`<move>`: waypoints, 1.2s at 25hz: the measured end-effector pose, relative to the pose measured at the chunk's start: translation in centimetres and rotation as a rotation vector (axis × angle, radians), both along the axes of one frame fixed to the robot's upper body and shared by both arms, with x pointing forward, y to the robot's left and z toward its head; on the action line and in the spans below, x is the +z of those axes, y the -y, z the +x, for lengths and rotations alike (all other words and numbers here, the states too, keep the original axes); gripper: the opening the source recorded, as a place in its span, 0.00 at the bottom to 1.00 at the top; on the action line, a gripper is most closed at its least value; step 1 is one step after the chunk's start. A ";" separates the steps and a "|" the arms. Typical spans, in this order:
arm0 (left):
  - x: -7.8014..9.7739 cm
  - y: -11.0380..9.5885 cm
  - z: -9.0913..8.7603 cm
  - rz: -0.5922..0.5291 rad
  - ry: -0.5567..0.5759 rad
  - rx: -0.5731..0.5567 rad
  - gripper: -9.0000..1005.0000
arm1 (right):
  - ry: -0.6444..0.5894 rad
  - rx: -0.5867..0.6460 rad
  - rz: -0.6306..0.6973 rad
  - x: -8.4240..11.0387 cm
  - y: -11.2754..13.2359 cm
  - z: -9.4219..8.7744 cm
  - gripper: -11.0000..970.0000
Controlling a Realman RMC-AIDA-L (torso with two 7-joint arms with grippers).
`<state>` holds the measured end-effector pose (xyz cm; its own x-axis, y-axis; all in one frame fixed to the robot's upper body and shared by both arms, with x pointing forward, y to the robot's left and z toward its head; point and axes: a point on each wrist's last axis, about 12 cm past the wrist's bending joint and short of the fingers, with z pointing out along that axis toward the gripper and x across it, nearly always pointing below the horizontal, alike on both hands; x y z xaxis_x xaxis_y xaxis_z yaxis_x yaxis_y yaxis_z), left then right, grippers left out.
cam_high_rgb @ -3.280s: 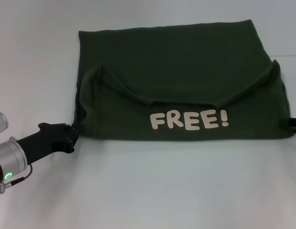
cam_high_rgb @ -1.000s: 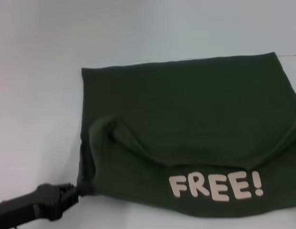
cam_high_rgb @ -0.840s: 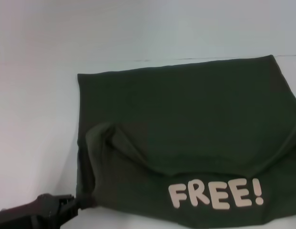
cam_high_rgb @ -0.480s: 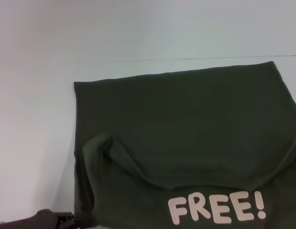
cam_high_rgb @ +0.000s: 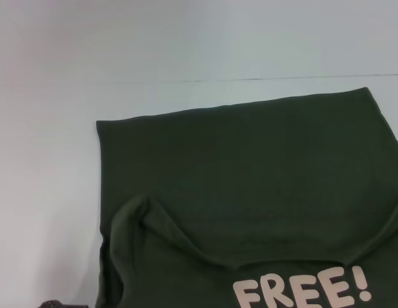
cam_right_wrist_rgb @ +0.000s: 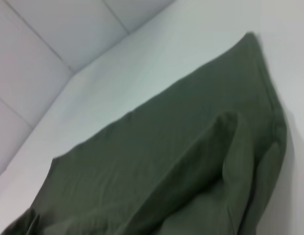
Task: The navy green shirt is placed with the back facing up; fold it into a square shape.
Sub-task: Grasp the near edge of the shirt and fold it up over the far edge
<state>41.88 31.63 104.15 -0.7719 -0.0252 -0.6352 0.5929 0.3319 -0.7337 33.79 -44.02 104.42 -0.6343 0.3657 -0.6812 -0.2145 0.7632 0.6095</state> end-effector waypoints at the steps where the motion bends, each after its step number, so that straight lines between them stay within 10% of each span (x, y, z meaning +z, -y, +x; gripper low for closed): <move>1: 0.0 0.0 0.0 0.001 -0.002 -0.002 0.01 | 0.008 -0.010 0.001 0.1 0.1 -0.1 0.04; 18: 1.3 -0.3 2.2 0.003 0.049 -0.008 0.01 | 0.105 -0.028 0.019 1.5 0.7 0.5 0.04; 30: 4.1 1.6 10.1 0.026 0.172 0.128 0.01 | 0.215 -0.012 -0.011 4.2 0.8 9.8 0.04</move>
<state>51.99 30.07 108.22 -0.6435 -0.0978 -0.7592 0.6607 0.4298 -0.6154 43.55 -44.79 108.60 -0.4691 0.3640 -0.8046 -0.3294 0.7732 0.5419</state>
